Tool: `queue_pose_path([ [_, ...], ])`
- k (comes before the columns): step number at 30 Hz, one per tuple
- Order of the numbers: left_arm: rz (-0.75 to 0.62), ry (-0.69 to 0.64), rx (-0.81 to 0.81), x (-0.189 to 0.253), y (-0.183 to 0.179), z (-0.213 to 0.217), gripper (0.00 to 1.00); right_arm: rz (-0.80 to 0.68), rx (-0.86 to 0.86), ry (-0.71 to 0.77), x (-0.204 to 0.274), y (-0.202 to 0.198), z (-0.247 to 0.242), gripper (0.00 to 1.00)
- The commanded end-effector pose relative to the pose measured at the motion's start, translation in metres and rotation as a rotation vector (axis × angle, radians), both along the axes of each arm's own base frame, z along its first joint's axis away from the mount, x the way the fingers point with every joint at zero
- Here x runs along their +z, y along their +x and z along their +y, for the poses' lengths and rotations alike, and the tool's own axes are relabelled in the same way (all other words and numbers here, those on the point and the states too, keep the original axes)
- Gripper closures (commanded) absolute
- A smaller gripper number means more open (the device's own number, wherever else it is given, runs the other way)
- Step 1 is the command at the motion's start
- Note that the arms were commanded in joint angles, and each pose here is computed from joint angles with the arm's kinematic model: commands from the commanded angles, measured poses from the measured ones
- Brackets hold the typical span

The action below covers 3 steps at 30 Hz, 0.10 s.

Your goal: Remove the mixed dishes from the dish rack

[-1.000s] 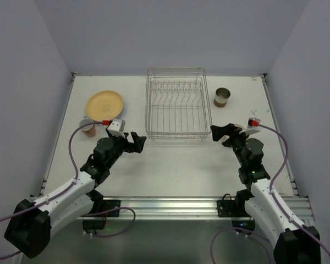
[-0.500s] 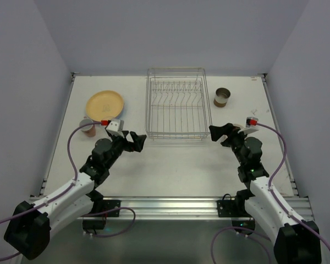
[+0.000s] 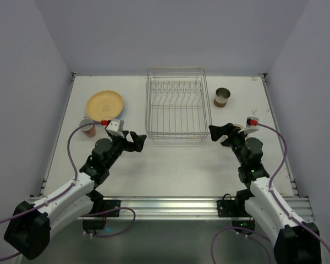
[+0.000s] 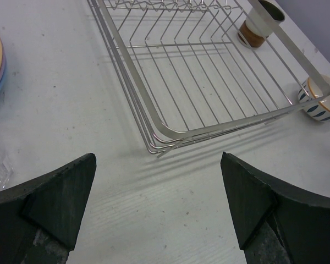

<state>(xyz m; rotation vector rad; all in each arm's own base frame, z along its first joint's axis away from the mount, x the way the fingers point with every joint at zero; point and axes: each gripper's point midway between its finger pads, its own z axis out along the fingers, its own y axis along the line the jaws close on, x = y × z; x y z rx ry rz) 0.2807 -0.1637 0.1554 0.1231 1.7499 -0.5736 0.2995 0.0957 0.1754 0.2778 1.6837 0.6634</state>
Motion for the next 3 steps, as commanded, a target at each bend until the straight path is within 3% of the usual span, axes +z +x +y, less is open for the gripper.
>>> queue_pose_path([
  [1,-0.072,-0.007,0.006,0.0184,0.0054,0.0002,0.00,-0.071,-0.008,0.019,0.0195,0.0015,-0.0010,0.01],
  [3,-0.071,-0.006,0.006,0.0180,0.0054,0.0003,0.00,-0.073,-0.013,0.020,0.0204,0.0016,-0.0017,0.01],
])
